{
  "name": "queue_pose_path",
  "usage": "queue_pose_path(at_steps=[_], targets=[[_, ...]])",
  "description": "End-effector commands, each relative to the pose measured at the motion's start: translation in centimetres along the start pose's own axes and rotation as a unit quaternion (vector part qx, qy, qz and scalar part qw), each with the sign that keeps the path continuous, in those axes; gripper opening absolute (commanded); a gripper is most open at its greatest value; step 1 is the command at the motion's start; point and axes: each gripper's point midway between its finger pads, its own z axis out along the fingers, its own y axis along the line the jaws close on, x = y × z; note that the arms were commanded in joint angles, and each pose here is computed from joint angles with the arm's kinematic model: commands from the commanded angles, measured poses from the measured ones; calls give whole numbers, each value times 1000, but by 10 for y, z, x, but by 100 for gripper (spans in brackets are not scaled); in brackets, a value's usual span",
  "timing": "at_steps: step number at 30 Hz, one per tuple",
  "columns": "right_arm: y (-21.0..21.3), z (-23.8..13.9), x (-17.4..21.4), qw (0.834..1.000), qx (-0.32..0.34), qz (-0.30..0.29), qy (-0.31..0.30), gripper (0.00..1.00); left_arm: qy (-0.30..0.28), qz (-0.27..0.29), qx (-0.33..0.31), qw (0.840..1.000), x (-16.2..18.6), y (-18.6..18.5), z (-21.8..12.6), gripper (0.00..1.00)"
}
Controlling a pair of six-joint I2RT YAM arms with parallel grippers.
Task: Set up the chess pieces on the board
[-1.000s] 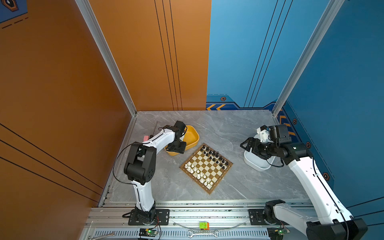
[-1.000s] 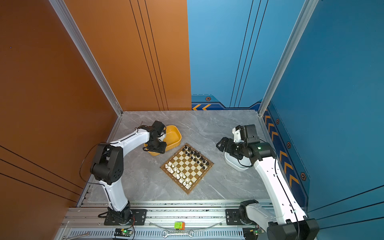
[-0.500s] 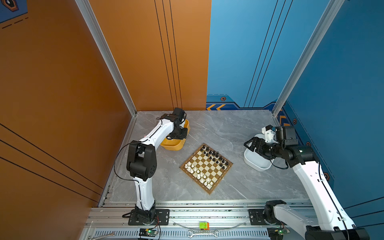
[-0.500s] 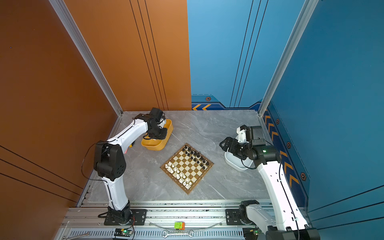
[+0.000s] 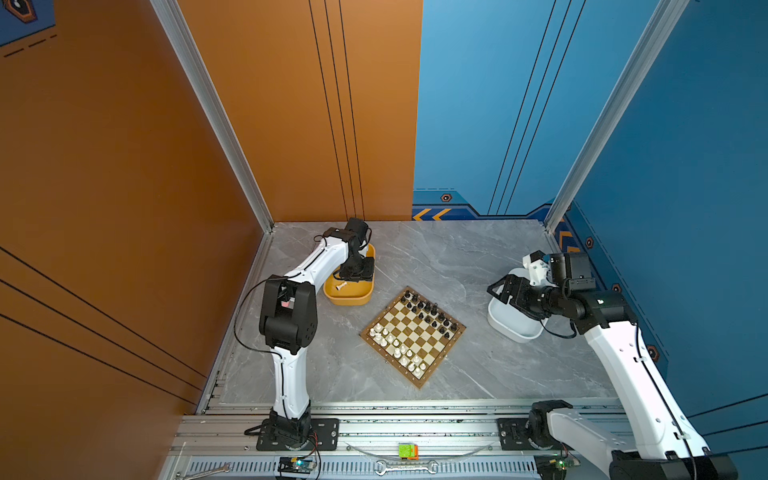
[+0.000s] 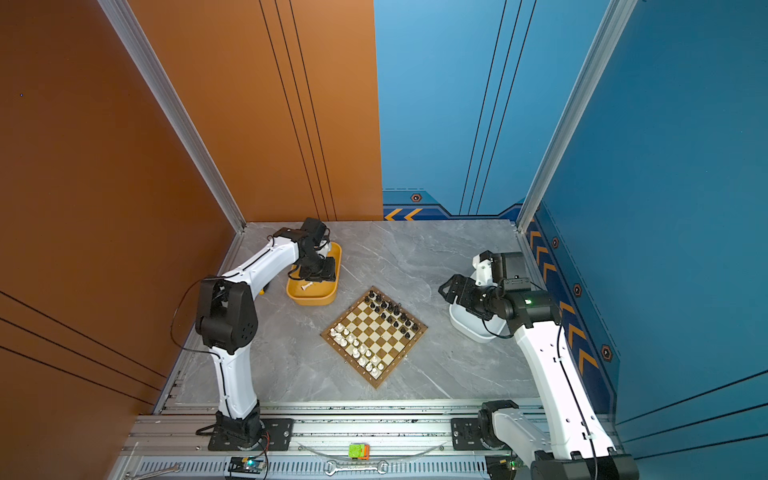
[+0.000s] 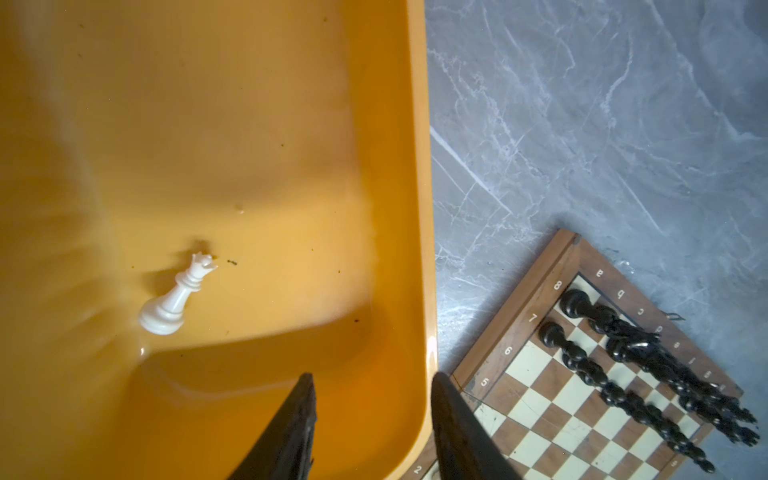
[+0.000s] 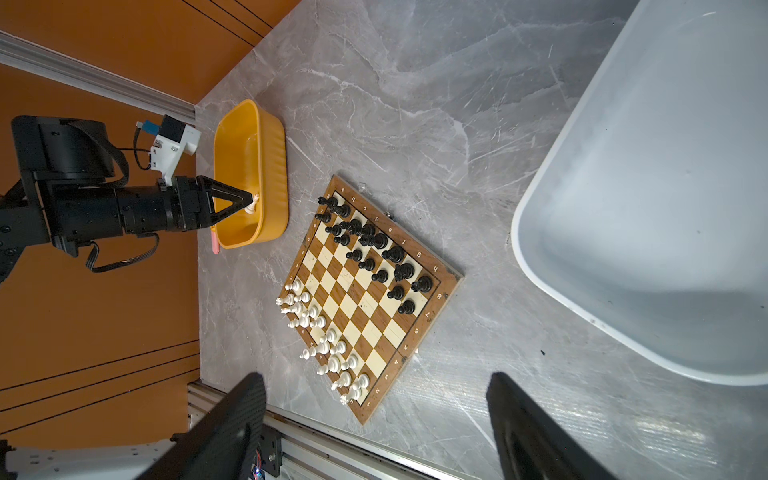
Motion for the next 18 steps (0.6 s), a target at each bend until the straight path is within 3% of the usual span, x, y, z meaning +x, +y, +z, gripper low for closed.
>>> queue_pose_path(at_steps=[1, 4, 12, 18], targets=[[-1, 0, 0, 1000, 3, 4, 8, 86, -40, -5, -28, 999, -17, 7, -22, 49], [0, 2, -4, 1000, 3, 3, 10, 86, -50, 18, -72, 996, -20, 21, -25, 55], [4, 7, -15, 1000, 5, 4, 15, 86, -4, 58, -137, 989, -2, 62, -4, 55], [7, 12, -24, 1000, 8, 4, 18, 86, 17, 88, -165, 982, -10, 80, 17, 55]])
